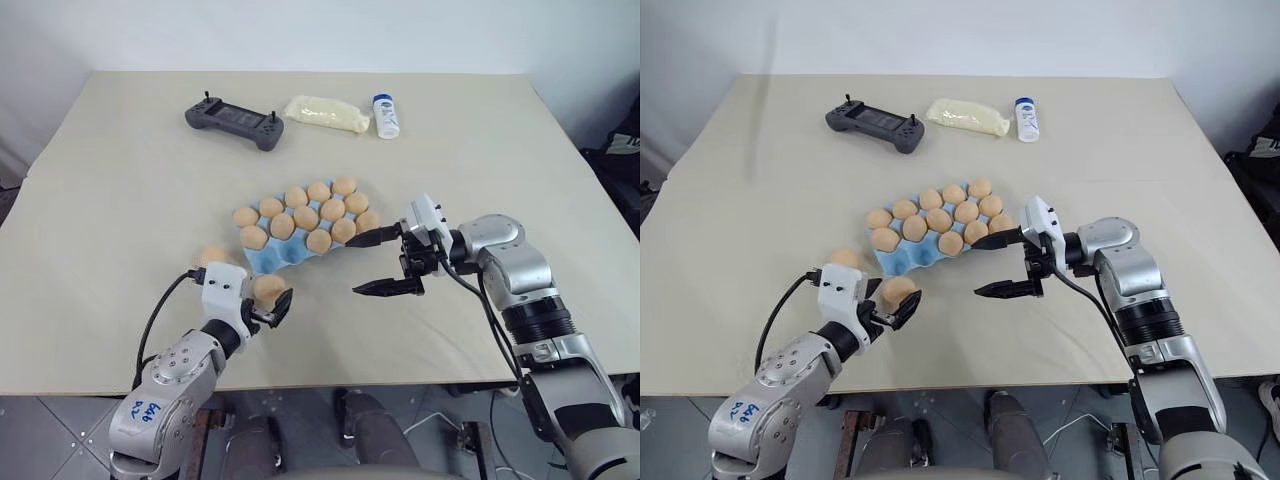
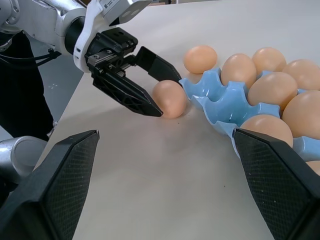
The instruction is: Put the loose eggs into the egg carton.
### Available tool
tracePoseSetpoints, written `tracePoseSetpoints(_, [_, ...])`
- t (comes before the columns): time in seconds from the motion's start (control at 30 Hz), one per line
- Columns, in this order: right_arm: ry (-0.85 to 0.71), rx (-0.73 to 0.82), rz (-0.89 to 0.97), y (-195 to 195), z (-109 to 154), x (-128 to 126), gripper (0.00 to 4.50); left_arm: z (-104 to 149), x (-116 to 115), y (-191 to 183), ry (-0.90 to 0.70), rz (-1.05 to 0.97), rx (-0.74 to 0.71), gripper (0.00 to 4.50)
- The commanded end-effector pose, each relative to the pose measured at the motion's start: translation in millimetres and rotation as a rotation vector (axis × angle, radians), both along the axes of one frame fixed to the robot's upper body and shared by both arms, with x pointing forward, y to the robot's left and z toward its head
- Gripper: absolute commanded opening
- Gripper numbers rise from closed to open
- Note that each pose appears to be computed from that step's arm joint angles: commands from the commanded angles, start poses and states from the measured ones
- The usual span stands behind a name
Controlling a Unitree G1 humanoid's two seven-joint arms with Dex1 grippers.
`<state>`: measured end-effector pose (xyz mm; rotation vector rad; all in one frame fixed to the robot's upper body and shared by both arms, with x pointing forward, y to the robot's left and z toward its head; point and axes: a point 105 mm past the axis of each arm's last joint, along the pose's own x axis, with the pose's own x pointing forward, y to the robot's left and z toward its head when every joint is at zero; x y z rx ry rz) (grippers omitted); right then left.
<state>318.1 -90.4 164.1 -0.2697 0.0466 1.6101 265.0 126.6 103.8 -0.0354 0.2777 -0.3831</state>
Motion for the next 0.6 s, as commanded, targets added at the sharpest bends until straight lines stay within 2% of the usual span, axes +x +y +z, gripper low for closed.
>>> tracePoseSetpoints(0.03, [-0.048, 0.023, 0.011, 3.3, 11.9, -0.5, 4.47, 2.3, 3.9, -4.5, -0.009, -0.019, -0.001, 4.5])
tracePoseSetpoints(0.07, [-0.048, 0.023, 0.01, 3.4, 11.9, -0.2, 4.47, 2.1, 4.6, -4.6, -0.009, -0.02, -0.001, 4.5])
tracePoseSetpoints(0.17, [-0.049, 0.026, 0.005, 3.4, 12.0, 0.3, 4.5, 0.8, 6.2, -7.6, -0.002, -0.04, 0.002, 3.94])
tracePoseSetpoints(0.37, [-0.051, 0.026, -0.003, 2.3, 11.1, 0.8, 4.5, -0.3, 8.8, -8.9, 0.002, -0.047, 0.006, 2.16])
tracePoseSetpoints(0.43, [-0.052, 0.026, -0.006, 2.2, 11.0, 1.2, 4.5, -0.3, 9.1, -8.8, 0.003, -0.049, 0.006, 1.94])
tracePoseSetpoints(0.6, [-0.054, 0.026, -0.014, 0.6, 10.7, 2.4, 4.5, 8.3, 1.9, -6.9, -0.007, -0.068, -0.006, 1.79])
